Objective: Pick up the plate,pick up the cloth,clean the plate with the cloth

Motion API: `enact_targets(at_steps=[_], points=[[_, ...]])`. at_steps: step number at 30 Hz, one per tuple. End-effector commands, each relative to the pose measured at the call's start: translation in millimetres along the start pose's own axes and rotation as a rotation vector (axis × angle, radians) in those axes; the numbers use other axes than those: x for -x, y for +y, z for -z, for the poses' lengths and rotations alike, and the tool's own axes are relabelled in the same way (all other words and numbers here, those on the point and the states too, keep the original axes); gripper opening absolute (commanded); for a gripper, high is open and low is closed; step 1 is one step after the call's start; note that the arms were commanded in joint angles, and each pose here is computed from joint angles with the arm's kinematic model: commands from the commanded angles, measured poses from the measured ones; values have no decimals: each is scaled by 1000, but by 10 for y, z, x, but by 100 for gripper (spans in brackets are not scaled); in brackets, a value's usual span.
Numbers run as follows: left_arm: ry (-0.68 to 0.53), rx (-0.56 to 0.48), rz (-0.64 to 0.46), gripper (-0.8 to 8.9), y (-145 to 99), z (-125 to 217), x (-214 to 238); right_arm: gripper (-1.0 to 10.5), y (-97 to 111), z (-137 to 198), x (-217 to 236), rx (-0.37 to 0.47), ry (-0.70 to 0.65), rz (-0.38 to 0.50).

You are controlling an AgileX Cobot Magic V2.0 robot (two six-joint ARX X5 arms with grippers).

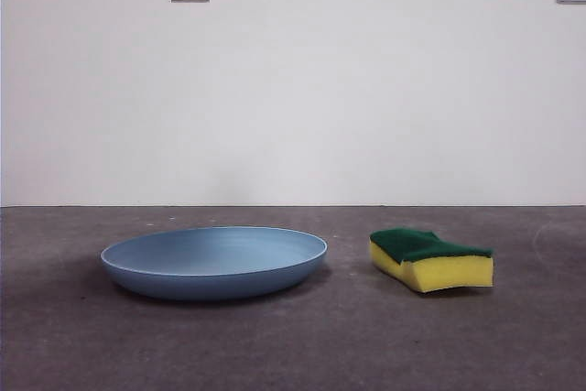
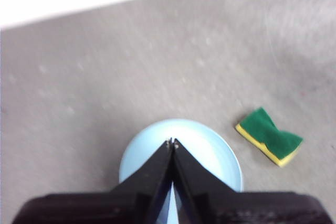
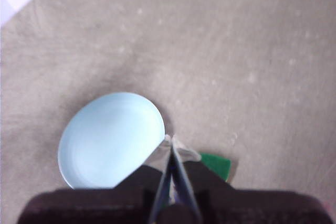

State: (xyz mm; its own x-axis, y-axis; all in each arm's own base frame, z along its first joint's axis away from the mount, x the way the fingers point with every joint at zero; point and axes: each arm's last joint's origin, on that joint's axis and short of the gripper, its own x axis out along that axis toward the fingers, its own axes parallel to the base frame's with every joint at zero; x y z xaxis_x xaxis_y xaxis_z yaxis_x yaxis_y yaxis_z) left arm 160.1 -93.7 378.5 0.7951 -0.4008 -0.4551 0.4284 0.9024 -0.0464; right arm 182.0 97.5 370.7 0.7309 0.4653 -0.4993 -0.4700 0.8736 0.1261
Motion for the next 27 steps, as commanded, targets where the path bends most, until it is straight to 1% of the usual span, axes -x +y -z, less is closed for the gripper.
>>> enact_targets(at_steps=[1,5,7,9,13,16,19,21,23,27], points=[[-41,-50,-39,-9,-13,12,129,-8,32,90,73,51,-11,-2],[-71,-71,-58,-9,-13,116,243,-8,42,260,132,82,-18,37],[-83,-69,-74,-9,5,226,278,-8,42,394,142,87,-30,31],[-89,-68,-73,-9,20,383,272,-8,35,543,144,92,-43,27],[-105,-65,-72,-9,57,743,256,-8,2,835,140,109,-48,77],[-123,-63,-71,-9,81,990,241,-8,-7,996,139,115,-57,76],[-128,-55,-68,-9,95,1125,242,-2,-14,1038,136,113,-64,76],[-110,-31,-65,-9,97,1144,247,-1,-14,1032,134,103,-69,75],[-103,-11,-65,-2,98,1151,246,0,-14,1032,135,76,-70,73],[-85,-16,-69,-2,97,1155,220,0,-14,1032,137,75,-71,74]])
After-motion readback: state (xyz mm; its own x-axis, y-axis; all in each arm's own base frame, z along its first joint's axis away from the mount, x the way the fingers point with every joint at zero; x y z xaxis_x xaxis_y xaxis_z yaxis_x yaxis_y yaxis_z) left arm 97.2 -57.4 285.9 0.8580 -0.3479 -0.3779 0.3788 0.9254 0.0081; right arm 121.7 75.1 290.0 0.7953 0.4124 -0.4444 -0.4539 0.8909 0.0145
